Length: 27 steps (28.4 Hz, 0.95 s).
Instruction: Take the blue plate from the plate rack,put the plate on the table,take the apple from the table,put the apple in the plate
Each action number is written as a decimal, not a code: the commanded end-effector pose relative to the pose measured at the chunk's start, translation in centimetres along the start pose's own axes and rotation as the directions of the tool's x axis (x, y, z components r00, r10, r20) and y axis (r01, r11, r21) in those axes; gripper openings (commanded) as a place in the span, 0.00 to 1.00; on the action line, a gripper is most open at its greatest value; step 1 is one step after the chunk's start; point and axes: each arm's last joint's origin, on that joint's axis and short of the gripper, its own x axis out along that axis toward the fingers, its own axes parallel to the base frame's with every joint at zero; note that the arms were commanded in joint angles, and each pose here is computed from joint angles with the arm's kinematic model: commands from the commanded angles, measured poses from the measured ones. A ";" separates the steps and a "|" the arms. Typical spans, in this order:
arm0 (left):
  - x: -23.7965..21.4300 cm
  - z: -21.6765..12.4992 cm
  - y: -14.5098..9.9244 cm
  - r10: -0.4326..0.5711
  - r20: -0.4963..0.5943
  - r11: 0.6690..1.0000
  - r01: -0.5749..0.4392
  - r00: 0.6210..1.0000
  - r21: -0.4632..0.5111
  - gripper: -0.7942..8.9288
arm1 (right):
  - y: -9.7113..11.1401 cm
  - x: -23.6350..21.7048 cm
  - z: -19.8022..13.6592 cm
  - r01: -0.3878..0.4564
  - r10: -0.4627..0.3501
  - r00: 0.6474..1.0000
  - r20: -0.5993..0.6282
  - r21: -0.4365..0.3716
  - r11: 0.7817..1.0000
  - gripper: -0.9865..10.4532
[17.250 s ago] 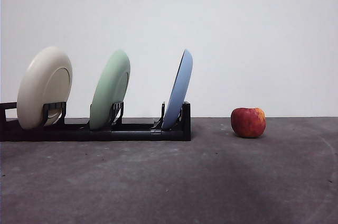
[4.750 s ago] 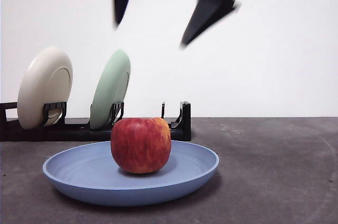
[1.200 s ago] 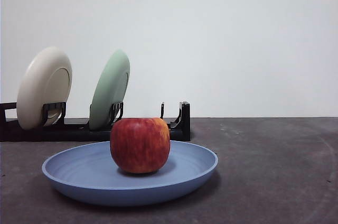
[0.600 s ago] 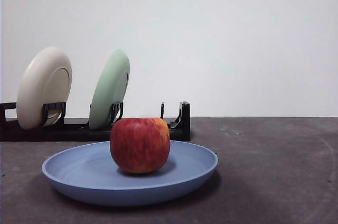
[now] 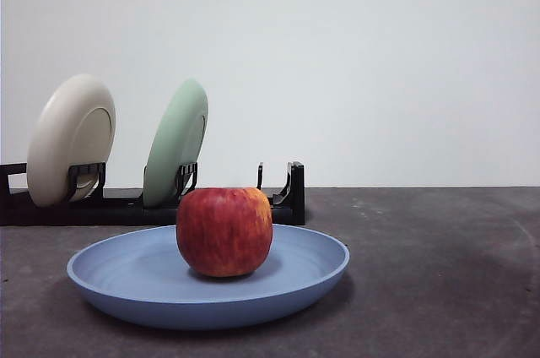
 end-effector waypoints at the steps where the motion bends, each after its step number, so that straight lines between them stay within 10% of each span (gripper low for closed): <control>1: 0.1 -0.3 0.0 0.006 -0.007 1.000 -0.006 1.000 -0.009 0.08 | -0.1 -0.2 -0.9 0.018 -0.017 0.998 -0.063 0.008 1.000 0.09; 27: 0.1 -0.3 0.0 0.006 -0.008 1.000 -0.006 1.000 -0.009 0.08 | -0.2 -0.8 -2.3 0.015 -0.025 0.979 -0.200 -0.055 0.998 0.09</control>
